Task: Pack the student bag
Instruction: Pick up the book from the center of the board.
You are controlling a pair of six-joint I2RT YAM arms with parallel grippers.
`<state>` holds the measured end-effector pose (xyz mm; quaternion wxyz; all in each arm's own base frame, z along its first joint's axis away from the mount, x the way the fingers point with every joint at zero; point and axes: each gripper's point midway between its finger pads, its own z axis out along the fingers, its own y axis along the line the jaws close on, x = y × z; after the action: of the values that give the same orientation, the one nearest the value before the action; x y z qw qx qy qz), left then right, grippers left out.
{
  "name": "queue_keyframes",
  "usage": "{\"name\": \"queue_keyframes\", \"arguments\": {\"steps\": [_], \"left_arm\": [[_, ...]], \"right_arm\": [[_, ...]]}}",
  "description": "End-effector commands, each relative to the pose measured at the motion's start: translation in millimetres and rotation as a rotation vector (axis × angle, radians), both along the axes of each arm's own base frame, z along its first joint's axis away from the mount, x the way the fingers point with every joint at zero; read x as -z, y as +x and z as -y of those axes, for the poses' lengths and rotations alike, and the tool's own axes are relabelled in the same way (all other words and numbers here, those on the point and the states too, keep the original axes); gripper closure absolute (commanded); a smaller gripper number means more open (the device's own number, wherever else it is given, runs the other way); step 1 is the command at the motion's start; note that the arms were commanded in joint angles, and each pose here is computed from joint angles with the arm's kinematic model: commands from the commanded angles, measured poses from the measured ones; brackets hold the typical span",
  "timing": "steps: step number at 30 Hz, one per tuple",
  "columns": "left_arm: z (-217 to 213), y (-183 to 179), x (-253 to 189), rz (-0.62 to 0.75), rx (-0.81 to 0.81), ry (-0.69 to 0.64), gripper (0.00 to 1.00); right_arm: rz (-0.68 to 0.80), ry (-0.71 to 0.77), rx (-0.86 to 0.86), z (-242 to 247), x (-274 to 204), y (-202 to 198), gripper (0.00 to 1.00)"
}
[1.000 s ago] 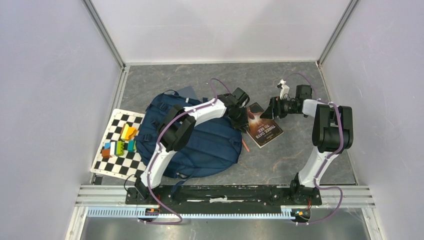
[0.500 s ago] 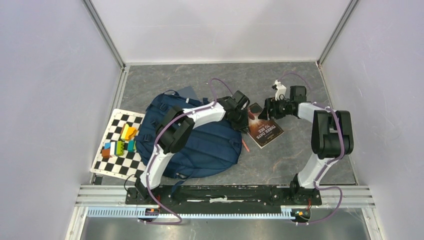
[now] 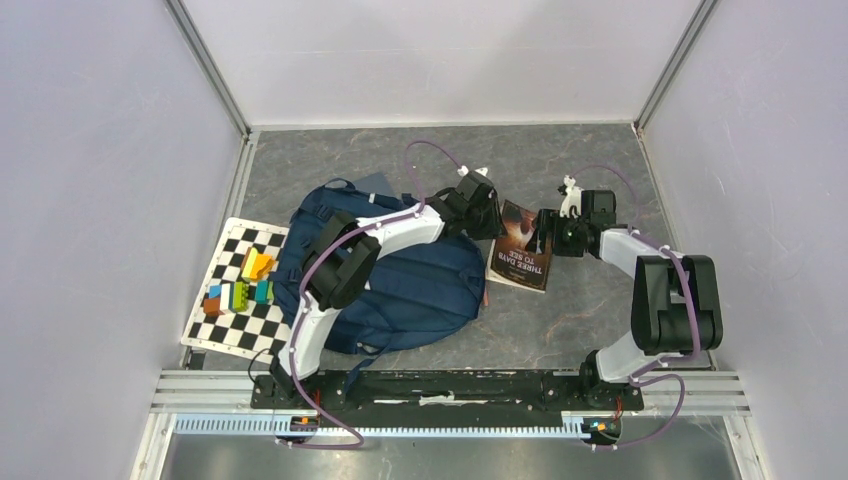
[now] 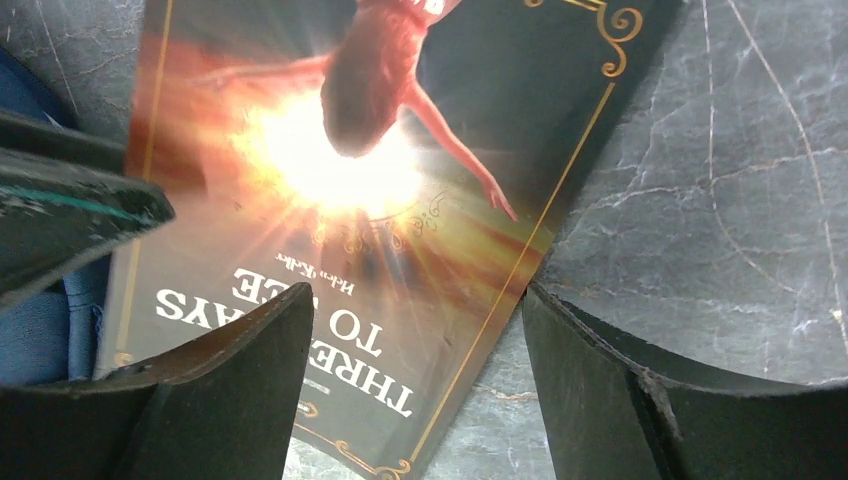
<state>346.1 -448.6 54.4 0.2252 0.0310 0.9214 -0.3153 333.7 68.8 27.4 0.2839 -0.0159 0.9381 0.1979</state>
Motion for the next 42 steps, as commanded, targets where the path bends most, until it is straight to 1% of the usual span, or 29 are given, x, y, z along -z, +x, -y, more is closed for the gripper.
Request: {"name": "queue_keyframes", "arguments": {"steps": [1,4,7,11,14,16,17,18,19,20,22,23,25,27,31,34,36,38,41,42], "left_arm": [[38,17,-86,0.155,-0.012,-0.274,0.63],[38,14,-86,0.149,-0.003,-0.28,0.61],[36,11,-74,0.117,0.001,-0.248,0.61],[34,1,-52,0.046,0.026,-0.203,0.64],[35,-2,-53,0.032,0.043,-0.21,0.76],[35,-2,-60,0.033,0.048,-0.225,0.92],[34,0,-67,0.038,0.049,-0.241,0.97],[33,2,-74,0.046,0.044,-0.259,0.98],[31,6,-86,0.062,0.037,-0.285,0.98],[31,7,-97,0.076,0.033,-0.309,0.98],[29,14,-133,0.135,0.028,-0.383,0.98],[28,16,-155,0.169,0.028,-0.419,0.98],[25,19,-195,0.231,0.03,-0.479,0.98],[21,21,-235,0.29,0.027,-0.534,0.98],[9,18,-310,0.395,0.019,-0.647,0.98],[-5,12,-359,0.471,0.018,-0.712,0.98],[-17,5,-389,0.526,0.023,-0.744,0.98],[-31,-4,-410,0.571,0.025,-0.764,0.98],[-50,-17,-434,0.62,0.034,-0.802,0.98],[-55,-24,-442,0.639,0.046,-0.818,0.98]], "right_arm": [[-0.273,0.091,0.032,-23,32,-64,0.19],[-0.276,0.094,0.045,-23,36,-67,0.19],[-0.275,0.091,0.056,-22,38,-67,0.19],[-0.265,0.093,0.064,-22,36,-65,0.2],[-0.233,0.085,0.075,-20,30,-59,0.2],[-0.193,0.068,0.086,-17,22,-52,0.2],[-0.167,0.063,0.088,-16,16,-47,0.19],[-0.14,0.056,0.095,-14,10,-42,0.18],[-0.112,0.051,0.103,-11,2,-37,0.17],[-0.086,0.05,0.115,-8,-6,-31,0.14],[-0.028,0.061,0.136,-4,-25,-22,0.09],[0.007,0.066,0.18,8,-37,-15,0.07],[0.081,0.034,0.213,21,-64,-4,0.05],[0.175,0.007,0.212,27,-100,6,0.02],[0.354,0.075,0.191,21,-176,19,0.02],[0.452,0.203,0.191,9,-229,21,0.02],[0.527,0.317,0.203,1,-266,20,0.02],[0.616,0.447,0.179,-11,-301,16,0.02],[0.762,0.693,0.046,-37,-360,2,0.02],[0.779,0.764,-0.011,-45,-372,-5,0.02]]}}
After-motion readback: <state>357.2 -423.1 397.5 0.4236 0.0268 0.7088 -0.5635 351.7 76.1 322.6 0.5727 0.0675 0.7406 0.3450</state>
